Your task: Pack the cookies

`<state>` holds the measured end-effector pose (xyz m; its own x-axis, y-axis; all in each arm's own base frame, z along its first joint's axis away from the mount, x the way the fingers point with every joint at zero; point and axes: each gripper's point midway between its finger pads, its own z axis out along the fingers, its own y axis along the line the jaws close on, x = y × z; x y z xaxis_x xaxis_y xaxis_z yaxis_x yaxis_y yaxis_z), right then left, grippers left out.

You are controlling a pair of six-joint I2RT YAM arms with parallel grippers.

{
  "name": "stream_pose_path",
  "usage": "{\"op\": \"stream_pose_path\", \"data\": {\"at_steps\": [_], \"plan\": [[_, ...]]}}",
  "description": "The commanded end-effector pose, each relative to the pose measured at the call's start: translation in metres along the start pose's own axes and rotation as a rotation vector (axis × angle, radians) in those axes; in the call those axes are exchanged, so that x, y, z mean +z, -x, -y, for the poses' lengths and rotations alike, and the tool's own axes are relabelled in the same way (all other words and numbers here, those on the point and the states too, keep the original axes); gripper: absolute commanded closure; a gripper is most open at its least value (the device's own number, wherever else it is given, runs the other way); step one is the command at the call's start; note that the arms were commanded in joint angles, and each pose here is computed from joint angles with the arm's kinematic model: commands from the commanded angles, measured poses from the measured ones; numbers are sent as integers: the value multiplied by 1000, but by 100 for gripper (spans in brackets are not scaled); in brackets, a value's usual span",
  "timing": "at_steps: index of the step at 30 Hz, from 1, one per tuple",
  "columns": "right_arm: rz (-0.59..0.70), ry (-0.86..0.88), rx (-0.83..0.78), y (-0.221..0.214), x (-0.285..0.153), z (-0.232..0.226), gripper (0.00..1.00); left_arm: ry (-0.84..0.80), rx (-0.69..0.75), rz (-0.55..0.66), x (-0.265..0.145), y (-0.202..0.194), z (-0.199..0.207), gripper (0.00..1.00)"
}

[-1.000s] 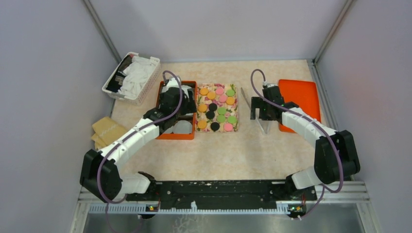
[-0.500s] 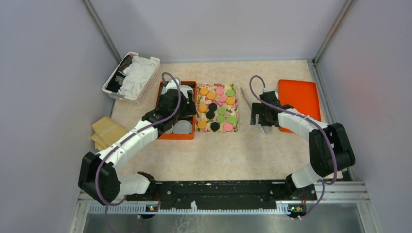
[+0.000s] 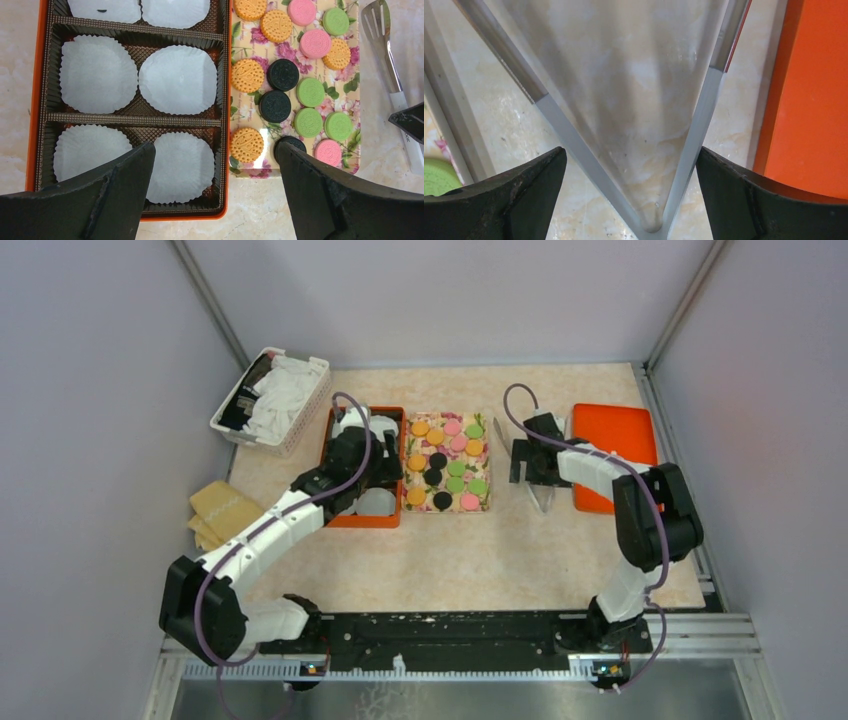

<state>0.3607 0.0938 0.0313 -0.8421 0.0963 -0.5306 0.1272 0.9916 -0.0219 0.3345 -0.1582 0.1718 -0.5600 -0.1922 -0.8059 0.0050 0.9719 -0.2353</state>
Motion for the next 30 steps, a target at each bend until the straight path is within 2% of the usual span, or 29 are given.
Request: {"op": "stream_pose_path", "data": {"at_steps": [1, 10, 25, 27, 30], "plan": [[53, -9, 39, 30, 9, -4, 1, 10, -15, 32, -9, 7, -5, 1], [33, -43, 79, 43, 31, 8, 1, 6, -16, 22, -8, 1, -6, 1], [-37, -5, 40, 39, 47, -4, 1, -1, -14, 5, -3, -4, -4, 1], [-41, -6, 35, 38, 48, -4, 9, 0, -14, 1, -2, -5, -4, 1], [-40, 1, 26, 37, 47, -4, 29, 1, -12, -6, 0, -8, -4, 1]]}}
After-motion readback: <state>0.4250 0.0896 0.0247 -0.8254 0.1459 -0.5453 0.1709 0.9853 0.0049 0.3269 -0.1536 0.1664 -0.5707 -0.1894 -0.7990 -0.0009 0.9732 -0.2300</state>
